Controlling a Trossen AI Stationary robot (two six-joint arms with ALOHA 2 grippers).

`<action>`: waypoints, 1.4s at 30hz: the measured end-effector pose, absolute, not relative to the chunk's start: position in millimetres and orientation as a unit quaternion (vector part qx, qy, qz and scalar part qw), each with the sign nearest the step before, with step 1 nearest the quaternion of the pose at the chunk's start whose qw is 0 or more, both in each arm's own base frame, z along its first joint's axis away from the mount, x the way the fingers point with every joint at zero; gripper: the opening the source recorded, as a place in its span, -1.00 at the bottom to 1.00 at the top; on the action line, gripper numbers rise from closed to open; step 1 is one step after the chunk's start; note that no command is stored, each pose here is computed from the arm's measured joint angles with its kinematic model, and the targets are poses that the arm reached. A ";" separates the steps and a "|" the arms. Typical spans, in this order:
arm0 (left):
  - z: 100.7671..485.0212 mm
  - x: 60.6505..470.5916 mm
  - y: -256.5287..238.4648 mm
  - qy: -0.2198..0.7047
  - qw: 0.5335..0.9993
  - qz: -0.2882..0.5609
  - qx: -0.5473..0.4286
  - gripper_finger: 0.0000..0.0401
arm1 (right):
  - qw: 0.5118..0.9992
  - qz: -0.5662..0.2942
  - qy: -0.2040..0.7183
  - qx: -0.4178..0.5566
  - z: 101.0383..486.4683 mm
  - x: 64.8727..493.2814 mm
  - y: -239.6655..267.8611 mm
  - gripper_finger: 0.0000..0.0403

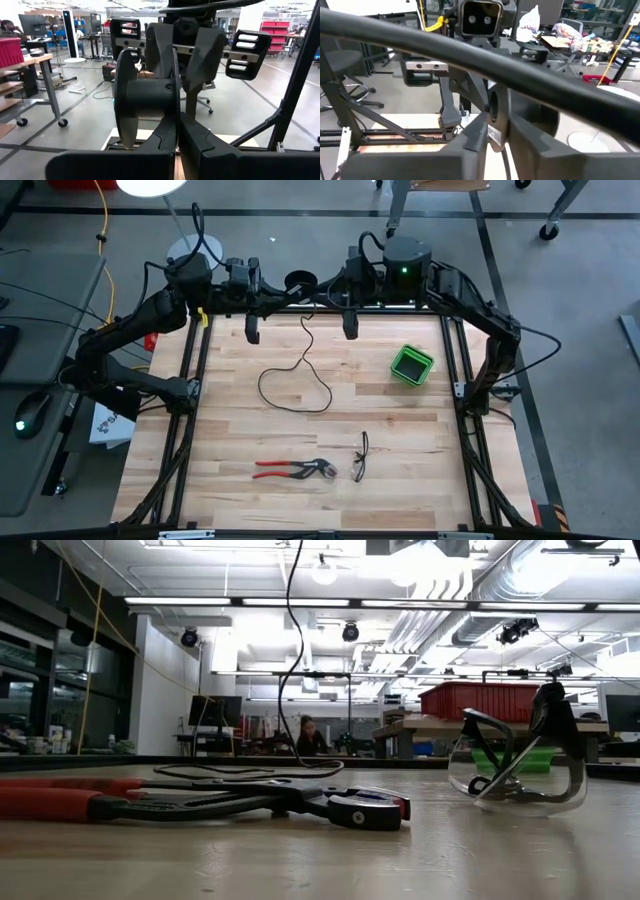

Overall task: Coil cords
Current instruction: Coil the black wire onto the black spool

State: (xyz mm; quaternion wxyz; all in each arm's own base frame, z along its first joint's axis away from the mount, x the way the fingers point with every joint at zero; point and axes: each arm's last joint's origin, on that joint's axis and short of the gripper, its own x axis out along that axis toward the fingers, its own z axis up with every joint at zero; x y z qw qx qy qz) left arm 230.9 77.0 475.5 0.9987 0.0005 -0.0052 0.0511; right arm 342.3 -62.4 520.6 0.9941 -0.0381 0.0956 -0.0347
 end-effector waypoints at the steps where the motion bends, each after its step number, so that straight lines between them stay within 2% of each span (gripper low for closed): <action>1: 475.4 230.9 77.0 -0.005 0.999 0.051 0.000 -1.00 | 0.994 -0.037 0.096 -0.037 520.4 342.5 -62.6 -0.80; 3: 475.5 230.9 77.0 -0.005 0.999 0.051 0.001 -1.00 | 0.994 -0.038 0.096 -0.037 520.3 342.5 -62.6 -0.94; 10: 475.2 230.7 77.1 -0.004 0.999 0.052 -0.001 -0.95 | 0.994 -0.050 0.096 -0.018 520.4 342.4 -63.1 -0.99; 15: 472.3 223.7 77.5 0.021 0.998 0.063 -0.010 -0.80 | 0.993 -0.062 0.096 -0.014 522.3 338.6 -63.7 -1.00; 20: 467.6 203.7 76.5 0.074 0.989 0.126 -0.012 -0.60 | 0.993 -0.088 0.078 -0.014 534.3 321.6 -66.6 -1.00; 23: 466.6 189.6 73.7 0.099 0.981 0.169 -0.006 -0.48 | 0.991 -0.101 0.077 0.047 534.8 317.0 -74.1 -1.00; 28: 464.6 176.1 70.7 0.132 0.965 0.223 0.026 -0.35 | 0.976 -0.050 0.112 0.181 527.0 310.2 -91.2 -1.00; 32: 472.1 181.5 70.5 0.086 0.976 0.200 0.017 -0.31 | 0.975 -0.021 0.129 0.180 521.2 315.1 -93.2 -1.00; 38: 493.7 194.0 67.2 -0.048 0.993 0.071 -0.081 -0.30 | 0.987 -0.017 0.112 0.111 521.4 323.1 -93.7 -1.00; 42: 495.0 195.0 66.5 -0.056 0.991 0.050 -0.115 -0.30 | 0.995 -0.005 0.065 0.082 530.7 325.8 -90.7 -1.00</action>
